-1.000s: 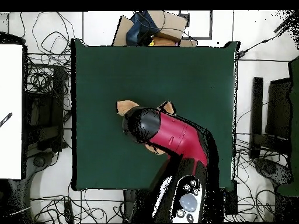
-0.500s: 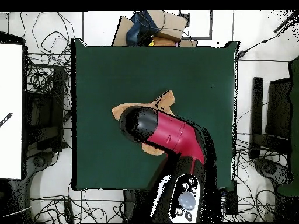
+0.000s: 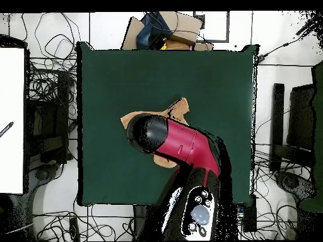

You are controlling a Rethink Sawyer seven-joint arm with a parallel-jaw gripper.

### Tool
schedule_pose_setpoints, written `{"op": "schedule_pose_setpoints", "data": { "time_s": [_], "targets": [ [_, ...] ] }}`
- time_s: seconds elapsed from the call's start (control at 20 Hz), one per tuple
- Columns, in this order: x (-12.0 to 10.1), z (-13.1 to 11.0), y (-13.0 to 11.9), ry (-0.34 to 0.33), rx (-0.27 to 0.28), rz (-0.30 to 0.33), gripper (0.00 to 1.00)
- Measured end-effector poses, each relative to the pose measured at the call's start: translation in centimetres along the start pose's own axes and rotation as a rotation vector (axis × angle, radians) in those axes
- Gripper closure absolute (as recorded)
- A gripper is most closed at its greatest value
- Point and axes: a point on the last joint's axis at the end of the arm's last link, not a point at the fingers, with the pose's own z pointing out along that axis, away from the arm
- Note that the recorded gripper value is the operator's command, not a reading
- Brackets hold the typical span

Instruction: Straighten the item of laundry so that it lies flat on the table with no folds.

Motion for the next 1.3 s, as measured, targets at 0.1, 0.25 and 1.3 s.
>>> {"op": "schedule_pose_setpoints", "data": {
  "time_s": [0.1, 0.25, 1.3],
  "targets": [
    [0.0, 0.0, 0.0, 0.000, 0.000, 0.000, 0.00],
    [0.0, 0.0, 0.1, 0.000, -0.001, -0.001, 0.00],
    [-1.5, 3.4, -0.8, -0.044, -0.002, 0.013, 0.00]
  ]
}}
